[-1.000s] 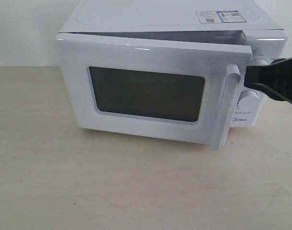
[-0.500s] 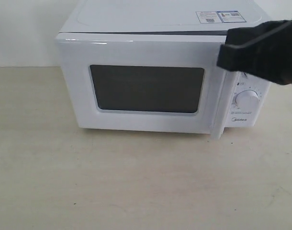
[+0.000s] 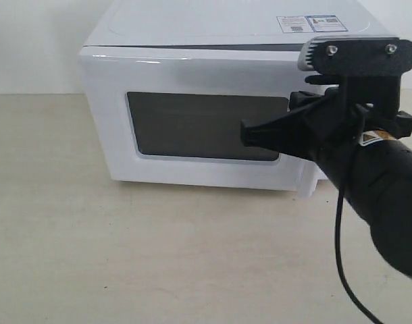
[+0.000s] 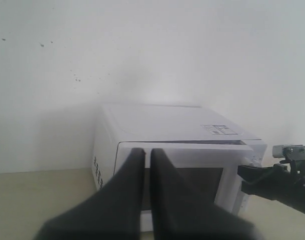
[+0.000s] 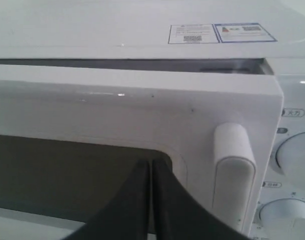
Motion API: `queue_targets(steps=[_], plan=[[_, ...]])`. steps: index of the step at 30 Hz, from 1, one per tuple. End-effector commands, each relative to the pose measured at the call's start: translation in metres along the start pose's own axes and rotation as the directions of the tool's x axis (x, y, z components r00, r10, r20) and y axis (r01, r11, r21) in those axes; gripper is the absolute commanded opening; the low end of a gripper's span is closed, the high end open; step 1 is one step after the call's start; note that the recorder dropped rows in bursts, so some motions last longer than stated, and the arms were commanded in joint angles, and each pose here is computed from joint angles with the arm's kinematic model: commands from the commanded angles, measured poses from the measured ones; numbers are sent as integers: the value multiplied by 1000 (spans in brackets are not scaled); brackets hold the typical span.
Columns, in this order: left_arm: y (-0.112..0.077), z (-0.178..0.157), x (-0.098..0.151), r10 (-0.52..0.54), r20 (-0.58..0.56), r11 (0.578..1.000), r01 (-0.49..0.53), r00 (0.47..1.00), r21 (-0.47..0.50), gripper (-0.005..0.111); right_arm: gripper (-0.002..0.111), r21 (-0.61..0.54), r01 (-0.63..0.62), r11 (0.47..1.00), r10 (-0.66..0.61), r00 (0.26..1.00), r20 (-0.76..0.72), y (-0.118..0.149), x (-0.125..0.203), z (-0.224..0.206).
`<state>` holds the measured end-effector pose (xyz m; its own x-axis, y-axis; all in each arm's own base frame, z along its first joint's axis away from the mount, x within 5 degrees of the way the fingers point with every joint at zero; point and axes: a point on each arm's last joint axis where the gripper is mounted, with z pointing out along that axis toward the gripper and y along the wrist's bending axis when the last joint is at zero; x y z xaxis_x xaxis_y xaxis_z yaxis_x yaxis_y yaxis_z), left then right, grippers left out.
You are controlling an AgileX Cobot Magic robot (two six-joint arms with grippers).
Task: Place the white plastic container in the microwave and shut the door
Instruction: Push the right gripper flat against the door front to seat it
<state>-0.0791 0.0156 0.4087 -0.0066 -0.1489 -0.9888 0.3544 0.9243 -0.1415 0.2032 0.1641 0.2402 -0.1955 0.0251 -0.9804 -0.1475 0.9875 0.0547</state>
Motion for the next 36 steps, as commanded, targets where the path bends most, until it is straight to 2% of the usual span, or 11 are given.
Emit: queue_targets(steps=[1, 5, 11, 16, 28, 36], plan=[[0, 0, 2, -7, -4, 1000, 7, 1000, 14, 4, 0, -9, -8, 1000, 8, 1000, 25, 11, -5, 10], [0, 0, 2, -7, -4, 1000, 7, 1000, 14, 4, 0, 2, -28, 1000, 28, 999, 26, 13, -14, 23], [0, 0, 2, -4, -4, 1000, 4, 1000, 14, 4, 0, 60, -65, 996, 64, 998, 16, -4, -25, 46], [0, 0, 2, 3, -4, 1000, -3, 1000, 14, 4, 0, 57, -71, 996, 71, 997, -3, -12, -30, 56], [0, 0, 2, 5, -4, 1000, -5, 1000, 11, 4, 0, 38, -56, 998, 56, 998, 9, 0, -38, 73], [0, 0, 2, 5, -4, 1000, -5, 1000, 11, 4, 0, 29, -88, 996, 89, 995, -36, -1, -48, 58]])
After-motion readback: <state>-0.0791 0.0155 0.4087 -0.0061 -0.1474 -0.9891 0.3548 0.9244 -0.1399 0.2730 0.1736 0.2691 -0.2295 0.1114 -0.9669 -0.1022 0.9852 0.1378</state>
